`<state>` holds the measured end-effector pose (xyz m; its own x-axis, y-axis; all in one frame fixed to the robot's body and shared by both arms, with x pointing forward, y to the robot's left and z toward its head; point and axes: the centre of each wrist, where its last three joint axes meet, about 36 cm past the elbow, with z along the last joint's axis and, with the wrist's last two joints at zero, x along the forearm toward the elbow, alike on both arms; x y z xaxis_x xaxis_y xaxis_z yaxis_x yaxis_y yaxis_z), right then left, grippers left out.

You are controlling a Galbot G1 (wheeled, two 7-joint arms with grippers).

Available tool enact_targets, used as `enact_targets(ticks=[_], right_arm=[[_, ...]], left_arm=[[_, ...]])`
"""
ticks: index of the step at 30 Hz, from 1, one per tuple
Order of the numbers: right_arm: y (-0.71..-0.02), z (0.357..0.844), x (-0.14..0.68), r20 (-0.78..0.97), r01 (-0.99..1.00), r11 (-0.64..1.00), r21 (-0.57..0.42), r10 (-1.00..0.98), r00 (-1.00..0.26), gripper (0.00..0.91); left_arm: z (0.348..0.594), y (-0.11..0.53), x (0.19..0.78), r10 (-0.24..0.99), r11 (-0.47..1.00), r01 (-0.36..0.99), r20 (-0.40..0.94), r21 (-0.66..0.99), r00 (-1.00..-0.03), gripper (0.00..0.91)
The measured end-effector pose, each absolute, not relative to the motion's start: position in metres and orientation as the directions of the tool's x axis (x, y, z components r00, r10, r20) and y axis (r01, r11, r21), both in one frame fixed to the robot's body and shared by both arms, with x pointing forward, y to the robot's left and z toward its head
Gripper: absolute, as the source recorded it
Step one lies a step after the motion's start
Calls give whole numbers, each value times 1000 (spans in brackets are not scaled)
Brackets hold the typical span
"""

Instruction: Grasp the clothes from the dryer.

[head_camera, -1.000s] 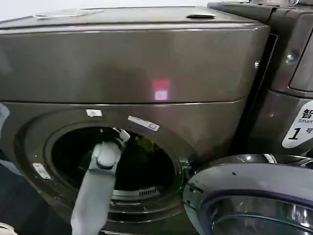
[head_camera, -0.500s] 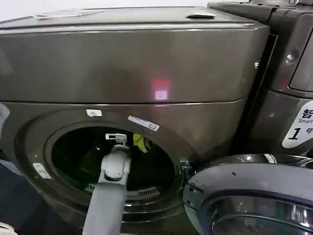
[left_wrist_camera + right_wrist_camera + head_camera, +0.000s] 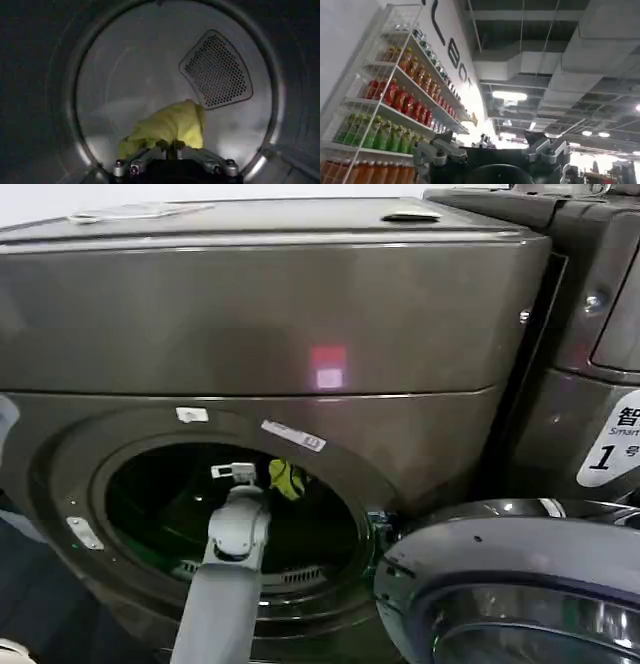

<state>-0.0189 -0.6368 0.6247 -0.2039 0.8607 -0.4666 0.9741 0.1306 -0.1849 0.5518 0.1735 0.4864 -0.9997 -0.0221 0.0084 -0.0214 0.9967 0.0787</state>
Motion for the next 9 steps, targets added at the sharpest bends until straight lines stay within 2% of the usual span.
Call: enact_targets(ticks=[9], right_arm=[[-636,625,-22,-457,975,117,-186,868,-192,907]], left_arm=[[489,173,552,-22,997,-21,5,77,-1000,0]])
